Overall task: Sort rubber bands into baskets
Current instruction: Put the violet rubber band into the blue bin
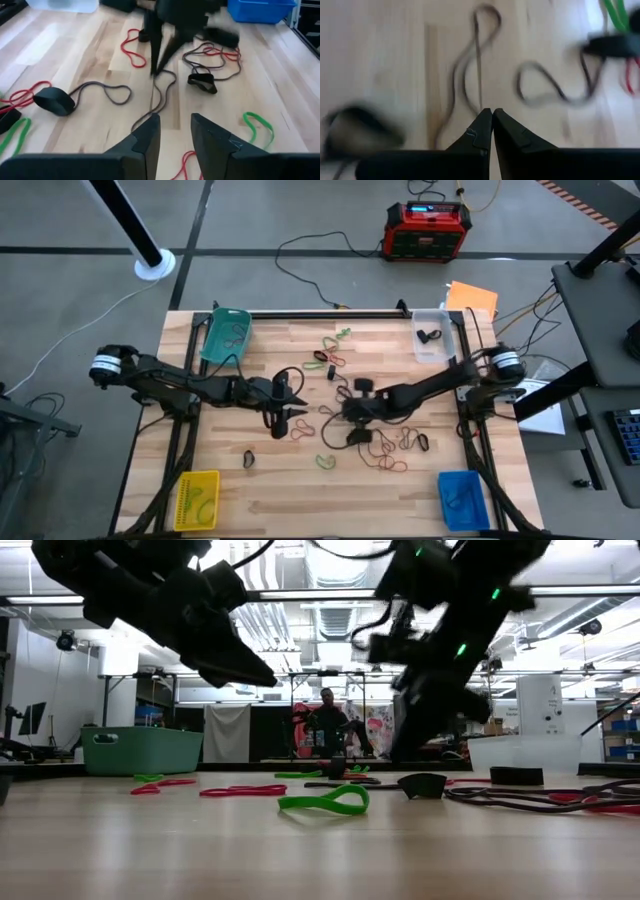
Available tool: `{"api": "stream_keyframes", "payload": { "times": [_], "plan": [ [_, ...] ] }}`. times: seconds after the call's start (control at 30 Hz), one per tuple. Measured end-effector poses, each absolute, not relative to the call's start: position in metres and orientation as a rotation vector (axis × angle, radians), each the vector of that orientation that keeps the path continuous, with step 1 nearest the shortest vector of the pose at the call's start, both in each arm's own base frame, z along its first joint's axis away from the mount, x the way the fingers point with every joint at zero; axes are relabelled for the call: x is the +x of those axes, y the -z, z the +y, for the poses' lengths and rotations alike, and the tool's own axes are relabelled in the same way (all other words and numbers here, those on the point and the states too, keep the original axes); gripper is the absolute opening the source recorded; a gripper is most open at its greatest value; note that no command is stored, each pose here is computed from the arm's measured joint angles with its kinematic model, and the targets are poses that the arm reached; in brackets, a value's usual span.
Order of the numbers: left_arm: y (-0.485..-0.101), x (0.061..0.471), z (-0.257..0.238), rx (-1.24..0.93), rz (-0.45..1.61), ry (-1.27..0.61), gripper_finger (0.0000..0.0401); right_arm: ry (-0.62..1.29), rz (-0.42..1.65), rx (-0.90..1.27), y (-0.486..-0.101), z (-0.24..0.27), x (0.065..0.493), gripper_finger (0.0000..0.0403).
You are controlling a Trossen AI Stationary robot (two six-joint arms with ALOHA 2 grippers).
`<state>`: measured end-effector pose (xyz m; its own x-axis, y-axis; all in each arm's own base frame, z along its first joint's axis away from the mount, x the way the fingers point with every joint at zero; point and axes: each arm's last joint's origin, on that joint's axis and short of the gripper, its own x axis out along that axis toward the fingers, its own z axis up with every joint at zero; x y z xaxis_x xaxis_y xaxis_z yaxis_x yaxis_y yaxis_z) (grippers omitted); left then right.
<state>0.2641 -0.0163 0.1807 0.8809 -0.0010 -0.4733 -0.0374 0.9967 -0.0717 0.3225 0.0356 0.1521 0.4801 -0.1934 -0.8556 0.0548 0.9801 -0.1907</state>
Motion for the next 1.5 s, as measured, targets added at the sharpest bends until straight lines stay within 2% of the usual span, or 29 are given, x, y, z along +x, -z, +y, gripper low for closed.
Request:
{"api": "stream_keyframes", "payload": {
  "times": [0.23,0.4,0.57,0.97,1.07,1.3,1.5],
  "plan": [
    [-0.17,0.272,-0.017,-0.032,0.484,-0.008,0.0082,0.154,1.096,0.066,-0.18,0.034,0.288,0.0009],
    [-0.152,0.284,-0.018,-0.029,0.476,-0.007,0.0044,0.173,1.107,0.157,-0.164,0.035,0.272,0.0009],
    [-0.138,0.302,-0.017,-0.008,0.508,-0.016,0.0004,0.163,0.998,0.187,-0.147,0.034,0.272,0.0009],
    [-0.104,0.334,-0.008,0.023,0.621,-0.041,0.0,0.217,0.861,0.161,-0.133,0.033,0.285,0.0012],
    [-0.098,0.332,-0.006,0.019,0.65,-0.051,0.0,0.219,0.861,0.152,-0.134,0.033,0.285,0.0024],
    [-0.091,0.325,-0.004,-0.006,0.675,-0.063,0.0,0.29,1.046,0.213,-0.128,0.031,0.266,0.0079],
    [-0.084,0.325,-0.004,-0.034,0.685,-0.073,0.0,0.255,1.022,0.242,-0.125,0.033,0.271,0.0111]
  ]
}}
